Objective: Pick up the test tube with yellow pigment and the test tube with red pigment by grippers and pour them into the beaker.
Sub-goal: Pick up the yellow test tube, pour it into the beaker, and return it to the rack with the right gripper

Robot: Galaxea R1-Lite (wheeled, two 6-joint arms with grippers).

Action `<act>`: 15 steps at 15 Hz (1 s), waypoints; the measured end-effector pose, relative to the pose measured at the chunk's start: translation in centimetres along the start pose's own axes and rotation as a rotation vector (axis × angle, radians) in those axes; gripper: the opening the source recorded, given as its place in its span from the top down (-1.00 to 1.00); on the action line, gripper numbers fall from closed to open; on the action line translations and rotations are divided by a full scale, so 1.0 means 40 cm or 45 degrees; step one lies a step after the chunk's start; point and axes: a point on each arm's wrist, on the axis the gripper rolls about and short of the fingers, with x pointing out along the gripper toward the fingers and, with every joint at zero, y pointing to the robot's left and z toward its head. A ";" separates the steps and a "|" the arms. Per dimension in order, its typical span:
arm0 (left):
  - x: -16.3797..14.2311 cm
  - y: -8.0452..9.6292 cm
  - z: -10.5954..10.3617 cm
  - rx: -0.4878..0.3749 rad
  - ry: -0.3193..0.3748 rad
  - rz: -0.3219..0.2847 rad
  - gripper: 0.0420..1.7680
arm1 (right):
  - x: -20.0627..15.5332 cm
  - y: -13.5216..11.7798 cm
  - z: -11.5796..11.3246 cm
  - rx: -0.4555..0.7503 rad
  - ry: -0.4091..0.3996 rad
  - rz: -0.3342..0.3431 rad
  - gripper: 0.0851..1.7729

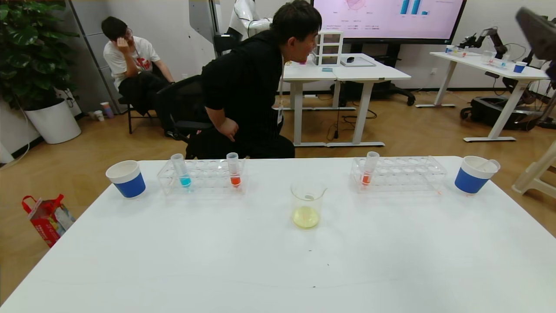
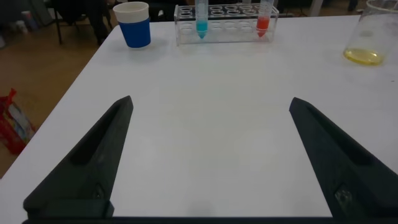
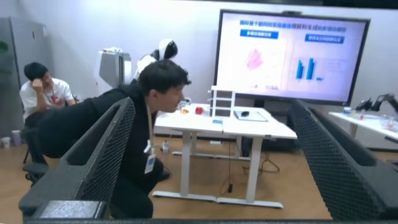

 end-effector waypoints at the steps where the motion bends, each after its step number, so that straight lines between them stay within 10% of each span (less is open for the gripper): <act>1: 0.000 0.000 0.000 -0.001 0.001 0.000 -0.98 | -0.054 0.001 0.041 -0.008 -0.028 0.002 -0.96; 8: 0.000 0.000 0.000 0.000 0.000 0.001 -0.98 | -0.454 0.007 0.198 -0.084 -0.049 -0.027 -0.96; 15: 0.000 0.000 0.000 0.000 0.000 0.000 -0.98 | -0.728 0.025 0.110 -0.142 0.052 -0.016 -0.96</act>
